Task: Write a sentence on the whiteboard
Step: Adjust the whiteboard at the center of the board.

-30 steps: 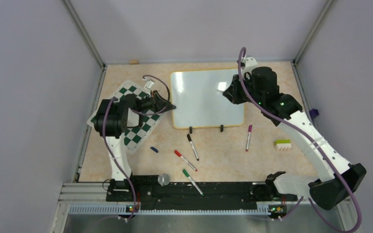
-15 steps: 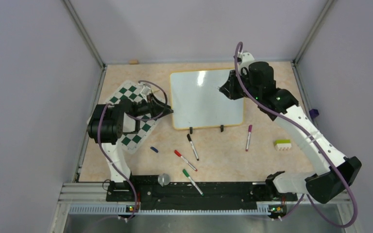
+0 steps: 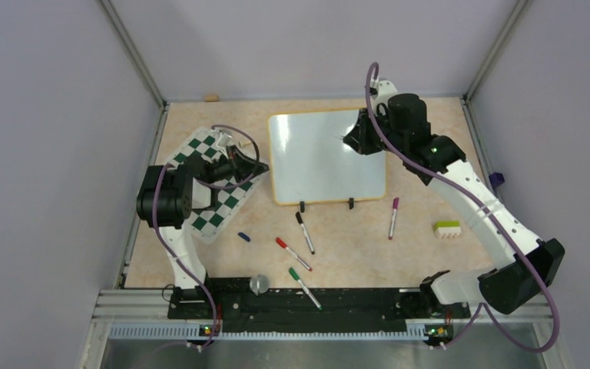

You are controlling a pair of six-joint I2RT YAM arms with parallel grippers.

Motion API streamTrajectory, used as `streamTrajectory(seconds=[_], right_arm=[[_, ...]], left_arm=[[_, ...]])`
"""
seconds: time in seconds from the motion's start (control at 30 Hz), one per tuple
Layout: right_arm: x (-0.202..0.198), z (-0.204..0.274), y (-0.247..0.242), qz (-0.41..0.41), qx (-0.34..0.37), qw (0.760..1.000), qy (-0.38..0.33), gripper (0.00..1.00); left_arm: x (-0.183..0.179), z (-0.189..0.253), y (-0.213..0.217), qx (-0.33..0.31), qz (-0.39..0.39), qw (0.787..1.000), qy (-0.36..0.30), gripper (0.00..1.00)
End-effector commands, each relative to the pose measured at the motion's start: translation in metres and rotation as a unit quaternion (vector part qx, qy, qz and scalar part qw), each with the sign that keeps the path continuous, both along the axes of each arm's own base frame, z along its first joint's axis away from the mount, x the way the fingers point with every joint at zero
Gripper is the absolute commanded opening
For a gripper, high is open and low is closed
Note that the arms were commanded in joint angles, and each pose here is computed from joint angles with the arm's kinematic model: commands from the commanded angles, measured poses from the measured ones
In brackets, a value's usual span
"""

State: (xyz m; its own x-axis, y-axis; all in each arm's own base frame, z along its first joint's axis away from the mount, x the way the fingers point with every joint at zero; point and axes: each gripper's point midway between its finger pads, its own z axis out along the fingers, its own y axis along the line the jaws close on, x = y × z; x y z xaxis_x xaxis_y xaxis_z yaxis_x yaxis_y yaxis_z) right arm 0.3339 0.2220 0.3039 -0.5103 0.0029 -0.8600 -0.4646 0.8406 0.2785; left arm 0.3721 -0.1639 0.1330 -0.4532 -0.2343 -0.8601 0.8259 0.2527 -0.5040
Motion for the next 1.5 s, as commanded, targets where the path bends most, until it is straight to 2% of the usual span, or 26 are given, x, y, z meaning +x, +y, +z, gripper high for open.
streamTrajectory(seconds=[0.0,0.13,0.23,0.27,0.3,0.33,0.37,0.4,0.63,0.9,1.27,1.33,1.47], right_arm=[[0.008,0.03,0.003,-0.003,0.03,0.999,-0.034,0.0],[0.011,0.03,0.006,-0.001,0.036,0.999,-0.032,0.0],[0.012,0.03,0.01,0.005,0.041,0.999,-0.029,0.0],[0.013,0.031,0.011,0.006,0.042,0.999,-0.029,0.0],[0.014,0.031,0.011,0.005,0.043,0.999,-0.029,0.0],[0.015,0.032,0.012,0.003,0.045,0.999,-0.028,0.0],[0.017,0.033,0.011,-0.001,0.045,0.999,-0.027,0.0],[0.019,0.034,0.012,-0.005,0.046,0.999,-0.027,0.0],[0.027,0.035,0.025,-0.018,0.033,0.999,-0.03,0.0],[0.027,0.037,0.052,0.009,0.028,0.999,-0.044,0.0],[0.03,0.044,0.072,0.028,0.016,0.997,-0.066,0.0],[0.03,0.044,0.074,0.032,0.015,0.997,-0.066,0.0],[0.029,0.043,0.077,0.037,0.016,0.997,-0.066,0.0]], left_arm=[[0.004,0.014,0.0,0.007,0.003,0.997,-0.072,0.15],[0.003,0.015,-0.001,0.009,0.0,0.997,-0.077,0.17],[0.004,0.016,-0.002,0.009,-0.005,0.997,-0.078,0.28],[0.003,0.015,-0.003,0.009,-0.008,0.997,-0.078,0.36],[0.003,0.016,-0.003,0.01,-0.008,0.997,-0.079,0.54],[0.004,0.015,-0.003,0.009,-0.008,0.997,-0.078,0.75],[0.004,0.015,-0.003,0.009,-0.011,0.997,-0.075,0.83],[0.005,0.015,-0.003,0.008,-0.011,0.997,-0.072,0.85],[0.01,0.017,-0.003,0.0,-0.006,0.998,-0.06,0.84],[0.014,0.018,-0.003,-0.005,0.004,0.998,-0.055,0.83],[0.018,0.015,-0.025,0.0,-0.086,0.996,-0.027,0.74],[0.018,0.015,-0.026,-0.001,-0.09,0.996,-0.024,0.74],[0.021,0.014,-0.027,-0.004,-0.086,0.996,-0.017,0.82]])
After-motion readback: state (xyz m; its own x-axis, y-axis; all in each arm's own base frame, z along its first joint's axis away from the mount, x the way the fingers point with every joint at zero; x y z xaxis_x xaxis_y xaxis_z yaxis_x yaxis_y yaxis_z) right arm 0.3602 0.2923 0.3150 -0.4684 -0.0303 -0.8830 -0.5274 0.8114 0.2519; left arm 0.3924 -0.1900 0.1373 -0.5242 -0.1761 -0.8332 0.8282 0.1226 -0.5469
